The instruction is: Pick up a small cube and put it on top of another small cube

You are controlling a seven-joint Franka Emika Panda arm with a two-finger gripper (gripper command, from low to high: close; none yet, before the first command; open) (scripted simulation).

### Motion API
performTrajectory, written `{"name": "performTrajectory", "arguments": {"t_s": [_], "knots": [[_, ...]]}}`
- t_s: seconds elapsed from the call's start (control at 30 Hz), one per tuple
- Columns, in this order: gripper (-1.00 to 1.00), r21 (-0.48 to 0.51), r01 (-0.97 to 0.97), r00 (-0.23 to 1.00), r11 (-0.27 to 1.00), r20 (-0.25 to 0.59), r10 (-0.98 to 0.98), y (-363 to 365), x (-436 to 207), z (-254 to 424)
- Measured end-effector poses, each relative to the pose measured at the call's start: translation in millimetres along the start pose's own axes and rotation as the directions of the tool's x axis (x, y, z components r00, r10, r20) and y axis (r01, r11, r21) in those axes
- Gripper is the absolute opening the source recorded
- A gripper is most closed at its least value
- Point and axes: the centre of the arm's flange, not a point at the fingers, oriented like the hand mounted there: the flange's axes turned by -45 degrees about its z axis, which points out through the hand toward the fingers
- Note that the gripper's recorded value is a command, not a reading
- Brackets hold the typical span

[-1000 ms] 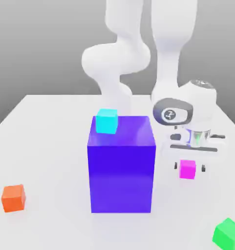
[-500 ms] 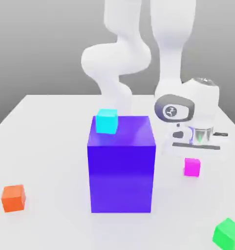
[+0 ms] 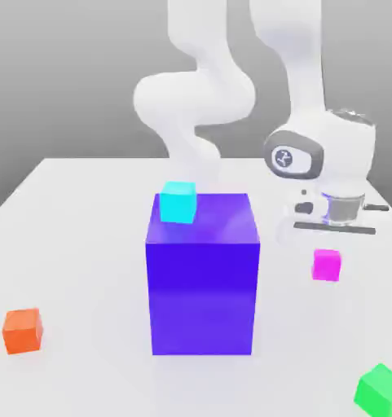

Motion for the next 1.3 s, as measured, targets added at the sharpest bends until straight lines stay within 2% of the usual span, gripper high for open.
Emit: {"name": "performTrajectory", "arguments": {"t_s": [0.4,0.73,1.0,1.13,1.17,1.3], "knots": [[-1.0,0.021,0.047,0.998,0.999,0.029,-0.048,2,10,-17],[-1.0,0.081,0.316,0.947,0.945,0.044,-0.32,-62,119,-47],[-1.0,0.029,0.495,0.869,0.868,0.013,-0.495,-64,234,-60],[-1.0,0.013,0.514,0.858,0.858,0.01,-0.514,-61,251,-15],[1.0,0.012,0.515,0.857,0.857,0.01,-0.515,-61,251,-3],[1.0,0.012,0.515,0.857,0.857,0.01,-0.515,-61,251,-3]]}}
